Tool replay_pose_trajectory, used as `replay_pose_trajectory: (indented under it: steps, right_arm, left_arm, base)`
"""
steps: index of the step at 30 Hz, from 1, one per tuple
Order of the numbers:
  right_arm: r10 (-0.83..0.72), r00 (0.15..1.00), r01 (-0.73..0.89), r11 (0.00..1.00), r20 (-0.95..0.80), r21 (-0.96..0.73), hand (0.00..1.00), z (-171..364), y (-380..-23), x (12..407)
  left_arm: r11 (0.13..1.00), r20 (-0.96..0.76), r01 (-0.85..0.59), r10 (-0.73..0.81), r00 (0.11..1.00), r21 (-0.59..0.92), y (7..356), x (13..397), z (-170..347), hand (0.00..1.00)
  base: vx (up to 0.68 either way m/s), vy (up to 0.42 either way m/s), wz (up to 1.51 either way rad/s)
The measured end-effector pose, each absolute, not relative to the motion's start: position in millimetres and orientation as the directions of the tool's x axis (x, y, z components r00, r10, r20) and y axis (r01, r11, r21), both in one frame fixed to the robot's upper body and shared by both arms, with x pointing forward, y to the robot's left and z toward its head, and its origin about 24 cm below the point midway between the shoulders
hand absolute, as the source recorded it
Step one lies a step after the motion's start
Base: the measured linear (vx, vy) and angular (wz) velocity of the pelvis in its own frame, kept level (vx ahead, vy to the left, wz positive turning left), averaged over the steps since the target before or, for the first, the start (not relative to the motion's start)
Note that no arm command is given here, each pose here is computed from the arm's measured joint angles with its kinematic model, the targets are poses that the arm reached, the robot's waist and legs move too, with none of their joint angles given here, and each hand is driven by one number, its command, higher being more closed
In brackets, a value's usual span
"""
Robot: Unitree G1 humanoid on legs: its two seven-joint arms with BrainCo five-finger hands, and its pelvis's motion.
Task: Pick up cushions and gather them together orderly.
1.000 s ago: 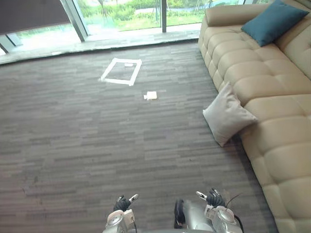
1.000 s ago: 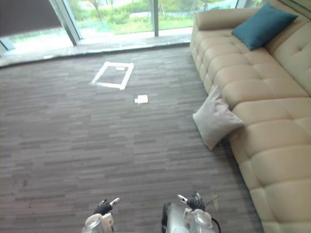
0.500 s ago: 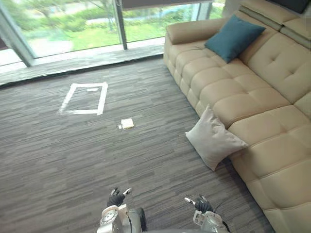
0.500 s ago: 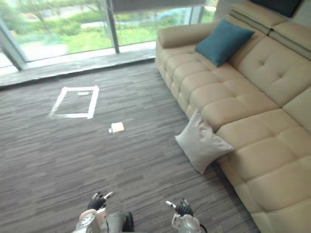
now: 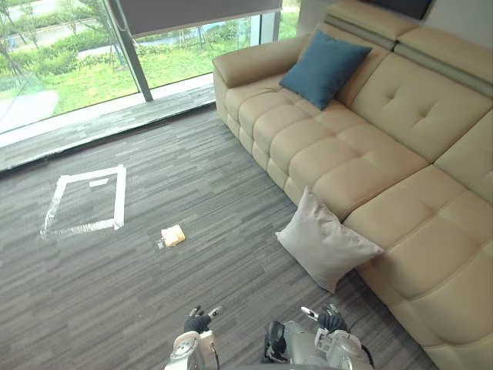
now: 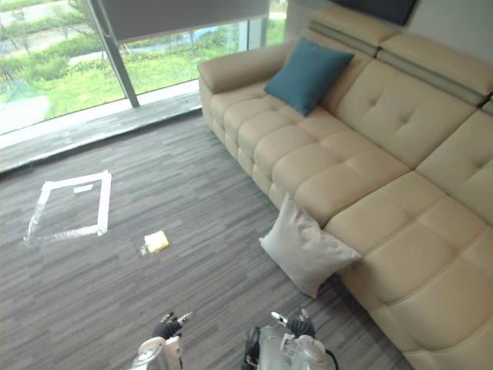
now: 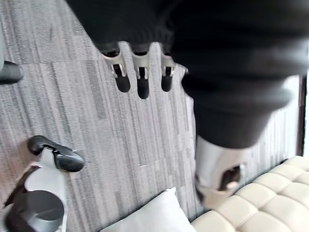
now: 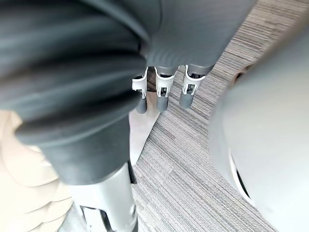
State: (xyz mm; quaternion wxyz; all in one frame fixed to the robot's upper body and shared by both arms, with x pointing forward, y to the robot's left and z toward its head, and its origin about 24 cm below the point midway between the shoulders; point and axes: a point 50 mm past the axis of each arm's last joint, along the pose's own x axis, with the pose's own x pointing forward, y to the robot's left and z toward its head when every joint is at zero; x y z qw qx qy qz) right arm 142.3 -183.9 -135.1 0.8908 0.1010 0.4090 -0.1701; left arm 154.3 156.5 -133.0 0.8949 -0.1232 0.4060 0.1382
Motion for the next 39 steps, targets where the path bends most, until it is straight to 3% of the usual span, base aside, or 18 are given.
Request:
replay_pose_trajectory:
  steps: [8, 13, 20, 27, 39]
  right_arm:
    - [-0.198, 0.576, 0.399, 0.915, -0.793, 0.062, 0.00, -140.0, -171.1, 137.3]
    - [-0.195, 0.546, 0.393, 0.919, -0.815, 0.044, 0.00, -144.5, -171.6, 127.1]
    - [-0.160, 0.578, 0.353, 0.933, -0.800, 0.068, 0.00, -141.4, -160.8, 135.4]
    - [-0.173, 0.587, 0.346, 0.937, -0.791, 0.053, 0.00, -139.8, -171.1, 150.5]
    - [-0.212, 0.551, 0.372, 0.928, -0.807, 0.010, 0.00, -143.3, -184.7, 137.4]
  left_arm:
    - [0.942, -0.741, -0.315, 0.127, 0.659, -0.118, 152.8, 160.0, -128.8, 0.00]
    - [0.936, -0.778, -0.337, 0.139, 0.613, -0.099, 156.0, 151.2, -137.0, 0.00]
    - [0.950, -0.783, -0.302, 0.124, 0.609, -0.084, 153.6, 149.3, -138.9, 0.00]
    - [0.973, -0.819, -0.229, 0.104, 0.564, -0.034, 155.6, 142.6, -147.0, 0.00]
    - [0.968, -0.766, -0.233, 0.083, 0.637, -0.089, 144.3, 156.5, -135.6, 0.00]
  base:
    - [0.40, 0.073, -0.99]
    - [0.38, 0.341, -1.27]
    - [0.20, 0.228, -0.84]
    - [0.27, -0.091, -0.25]
    - [0.23, -0.127, -0.14]
